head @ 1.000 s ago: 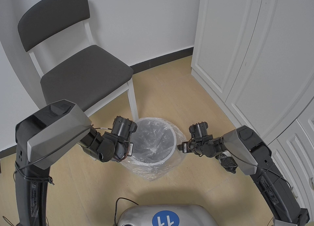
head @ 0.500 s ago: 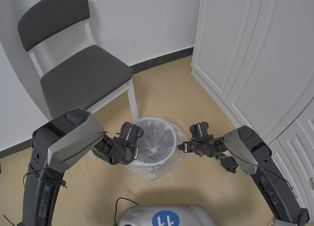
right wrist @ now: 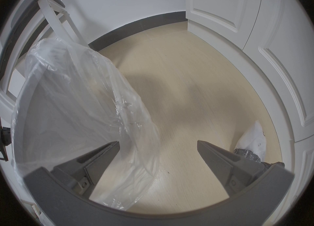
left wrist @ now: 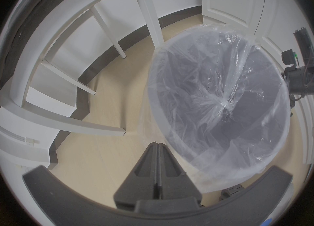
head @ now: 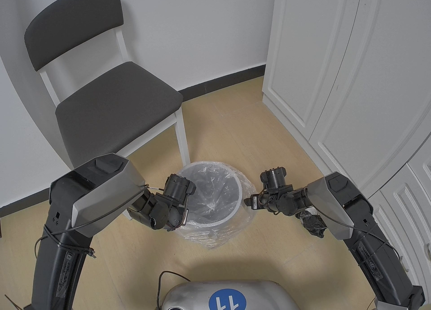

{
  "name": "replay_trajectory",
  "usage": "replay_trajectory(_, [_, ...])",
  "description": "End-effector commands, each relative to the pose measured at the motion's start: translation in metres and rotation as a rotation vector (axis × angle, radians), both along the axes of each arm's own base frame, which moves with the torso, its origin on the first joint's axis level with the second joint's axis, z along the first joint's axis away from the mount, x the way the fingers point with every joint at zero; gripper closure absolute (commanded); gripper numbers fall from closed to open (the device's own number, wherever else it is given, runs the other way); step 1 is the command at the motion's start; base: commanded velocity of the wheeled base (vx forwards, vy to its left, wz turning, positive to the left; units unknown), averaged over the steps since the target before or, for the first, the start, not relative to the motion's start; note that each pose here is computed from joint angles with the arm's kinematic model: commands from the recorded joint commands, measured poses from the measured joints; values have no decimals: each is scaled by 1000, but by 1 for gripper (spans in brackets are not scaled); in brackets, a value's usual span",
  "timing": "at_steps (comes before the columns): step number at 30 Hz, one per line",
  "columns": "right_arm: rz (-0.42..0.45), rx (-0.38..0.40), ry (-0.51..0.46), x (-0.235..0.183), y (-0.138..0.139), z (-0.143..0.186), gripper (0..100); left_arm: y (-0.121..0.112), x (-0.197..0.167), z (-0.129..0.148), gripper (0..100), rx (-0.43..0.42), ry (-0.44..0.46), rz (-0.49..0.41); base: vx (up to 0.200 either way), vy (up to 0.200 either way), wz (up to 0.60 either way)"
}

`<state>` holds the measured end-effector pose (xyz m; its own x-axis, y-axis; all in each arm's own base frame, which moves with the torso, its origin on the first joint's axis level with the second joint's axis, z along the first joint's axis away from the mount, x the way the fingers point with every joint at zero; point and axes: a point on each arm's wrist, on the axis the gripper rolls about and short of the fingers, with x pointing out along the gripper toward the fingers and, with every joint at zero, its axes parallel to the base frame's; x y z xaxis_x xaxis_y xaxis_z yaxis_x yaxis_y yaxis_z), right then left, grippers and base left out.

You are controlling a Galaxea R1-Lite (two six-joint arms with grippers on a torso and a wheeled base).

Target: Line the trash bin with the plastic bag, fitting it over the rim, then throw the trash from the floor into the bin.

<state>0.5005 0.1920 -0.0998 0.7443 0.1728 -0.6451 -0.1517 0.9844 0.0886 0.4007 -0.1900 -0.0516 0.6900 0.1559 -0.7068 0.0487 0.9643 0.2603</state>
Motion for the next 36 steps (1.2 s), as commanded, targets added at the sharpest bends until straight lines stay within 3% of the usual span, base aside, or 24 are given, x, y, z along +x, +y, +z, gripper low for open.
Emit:
replay_trajectory(1, [-1, -1, -1, 0, 0, 0, 0, 0, 7, -3, 100, 5, 7, 2, 0, 0, 0])
replay_trajectory(13, [-9, -7, -3, 0, 0, 0, 0, 7, 64, 4, 100, 51, 93, 71, 0, 0, 0])
replay_trajectory(24, [-9, -6, -7, 0, 0, 3, 0, 5, 72, -12, 100, 51, 101, 77, 0, 0, 0])
replay_trajectory(36, [-8, -6, -9, 1, 0, 3, 0, 9, 59, 31, 100, -21, 59, 135, 0, 0, 0])
